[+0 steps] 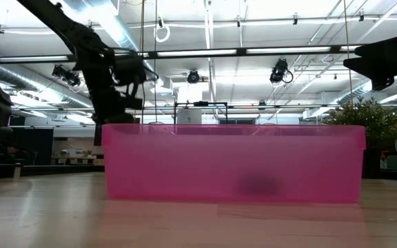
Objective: Sort spring keychains
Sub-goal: Put the black spring keychain into the transparent bin
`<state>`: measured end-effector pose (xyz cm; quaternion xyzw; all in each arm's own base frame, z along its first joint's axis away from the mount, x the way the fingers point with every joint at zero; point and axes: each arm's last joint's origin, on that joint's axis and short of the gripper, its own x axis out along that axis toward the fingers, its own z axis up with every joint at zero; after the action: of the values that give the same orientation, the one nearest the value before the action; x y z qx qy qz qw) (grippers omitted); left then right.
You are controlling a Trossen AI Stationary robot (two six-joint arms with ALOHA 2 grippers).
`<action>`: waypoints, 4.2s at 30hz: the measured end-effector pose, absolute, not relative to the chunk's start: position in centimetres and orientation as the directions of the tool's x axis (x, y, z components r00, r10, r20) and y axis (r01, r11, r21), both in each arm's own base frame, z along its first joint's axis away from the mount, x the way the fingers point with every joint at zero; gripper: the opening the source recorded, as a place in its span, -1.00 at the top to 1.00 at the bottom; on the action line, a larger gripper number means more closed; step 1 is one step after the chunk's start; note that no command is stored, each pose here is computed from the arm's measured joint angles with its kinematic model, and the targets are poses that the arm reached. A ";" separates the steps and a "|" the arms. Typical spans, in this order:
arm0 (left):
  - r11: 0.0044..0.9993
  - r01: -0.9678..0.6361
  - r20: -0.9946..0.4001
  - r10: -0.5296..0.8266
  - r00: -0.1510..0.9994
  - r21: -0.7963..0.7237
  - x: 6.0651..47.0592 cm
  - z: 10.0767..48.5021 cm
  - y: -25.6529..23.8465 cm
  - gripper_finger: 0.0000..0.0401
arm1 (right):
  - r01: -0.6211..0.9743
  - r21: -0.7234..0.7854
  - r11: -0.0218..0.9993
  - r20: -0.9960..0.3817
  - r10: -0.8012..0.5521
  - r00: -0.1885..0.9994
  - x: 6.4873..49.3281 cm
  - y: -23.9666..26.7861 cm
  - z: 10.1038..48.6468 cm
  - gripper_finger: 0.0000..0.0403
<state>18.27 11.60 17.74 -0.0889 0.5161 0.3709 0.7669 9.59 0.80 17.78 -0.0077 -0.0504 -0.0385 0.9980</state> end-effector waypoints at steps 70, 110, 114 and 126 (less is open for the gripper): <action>0.992 -0.120 -0.192 0.110 0.975 -0.039 26.1 24.1 -7.4 0.95 | 0.078 -0.012 0.997 0.101 -0.076 0.992 9.6 0.8 17.8 0.02; 0.924 0.206 -0.240 -0.290 0.927 -0.322 25.3 22.5 -12.8 -0.32 | 0.078 -0.012 0.997 0.101 -0.076 0.992 9.6 0.8 17.8 0.02; 0.907 0.296 -0.245 -0.373 0.895 -0.299 24.5 22.6 -14.4 -0.32 | 0.077 -0.012 0.997 0.101 -0.076 0.992 9.6 0.8 17.8 0.02; 0.990 0.135 -0.510 -0.140 0.849 -0.047 24.2 27.8 -22.3 -0.31 | 0.078 -0.011 0.997 0.101 -0.076 0.992 9.6 0.8 17.8 0.02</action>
<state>24.18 -22.29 27.80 -0.0046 0.2656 -0.0714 0.9614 9.58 0.80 17.78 -0.0077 -0.0505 -0.0387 0.9979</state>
